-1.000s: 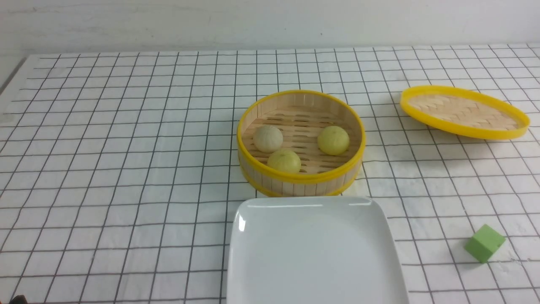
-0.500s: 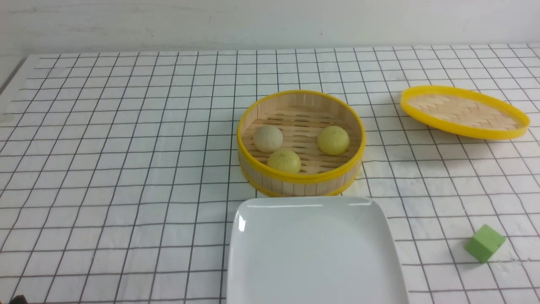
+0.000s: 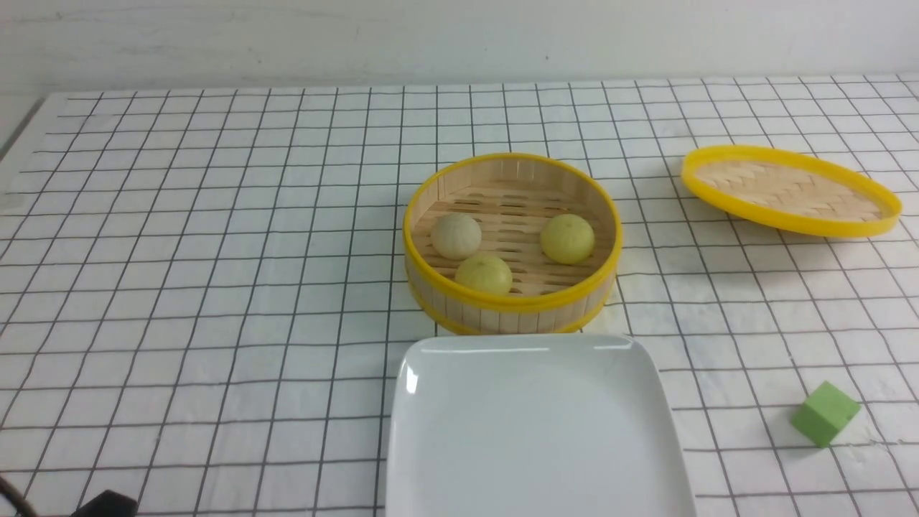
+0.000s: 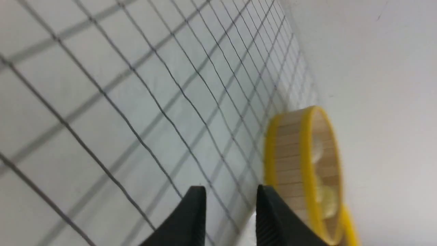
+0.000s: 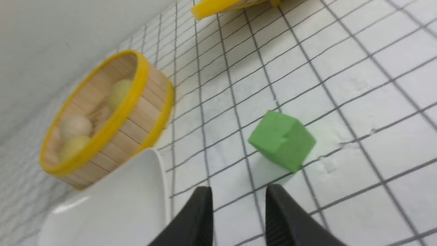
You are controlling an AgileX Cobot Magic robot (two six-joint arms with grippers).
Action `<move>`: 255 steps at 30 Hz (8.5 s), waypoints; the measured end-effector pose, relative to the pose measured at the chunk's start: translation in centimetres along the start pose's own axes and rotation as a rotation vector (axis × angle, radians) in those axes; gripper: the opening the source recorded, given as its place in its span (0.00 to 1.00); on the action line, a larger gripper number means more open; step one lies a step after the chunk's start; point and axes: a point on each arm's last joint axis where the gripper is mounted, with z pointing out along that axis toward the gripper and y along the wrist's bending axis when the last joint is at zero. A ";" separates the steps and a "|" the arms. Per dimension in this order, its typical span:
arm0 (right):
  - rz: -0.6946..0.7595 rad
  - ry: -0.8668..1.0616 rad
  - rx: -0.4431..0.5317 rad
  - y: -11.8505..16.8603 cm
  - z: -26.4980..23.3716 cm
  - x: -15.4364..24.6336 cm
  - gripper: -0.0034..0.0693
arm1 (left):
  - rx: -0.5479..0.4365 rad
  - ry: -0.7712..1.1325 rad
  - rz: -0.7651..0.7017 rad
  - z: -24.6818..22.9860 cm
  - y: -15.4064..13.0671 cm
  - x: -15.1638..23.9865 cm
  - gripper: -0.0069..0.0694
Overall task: Put the steamed buns into the plate on the white-black tablecloth.
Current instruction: 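Reach toward a bun in the bamboo steamer with the right gripper, then move the steamed bun from the bamboo steamer onto the white plate with the right gripper, then reach into the bamboo steamer and grasp a bun with the left gripper, then carry the bun from the bamboo steamer to the plate with the left gripper, then reach into the bamboo steamer and grasp a bun with the left gripper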
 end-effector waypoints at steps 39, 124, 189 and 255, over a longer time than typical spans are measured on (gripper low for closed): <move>-0.551 0.891 -0.165 15.2 19.2 -8.2 0.18 | -0.524 0.706 0.652 4.3 -9.0 -2.6 0.10; -0.768 0.399 -0.097 9.1 -2.8 -7.3 0.04 | -0.228 0.953 0.945 14.8 -21.2 0.9 0.13; -0.803 0.339 -0.043 8.7 -2.5 -7.9 0.13 | -0.526 1.060 1.140 21.0 -20.6 10.2 0.13; -0.755 0.334 -0.064 8.4 -1.9 -7.2 0.22 | -0.573 0.828 1.073 41.3 -19.8 11.8 0.19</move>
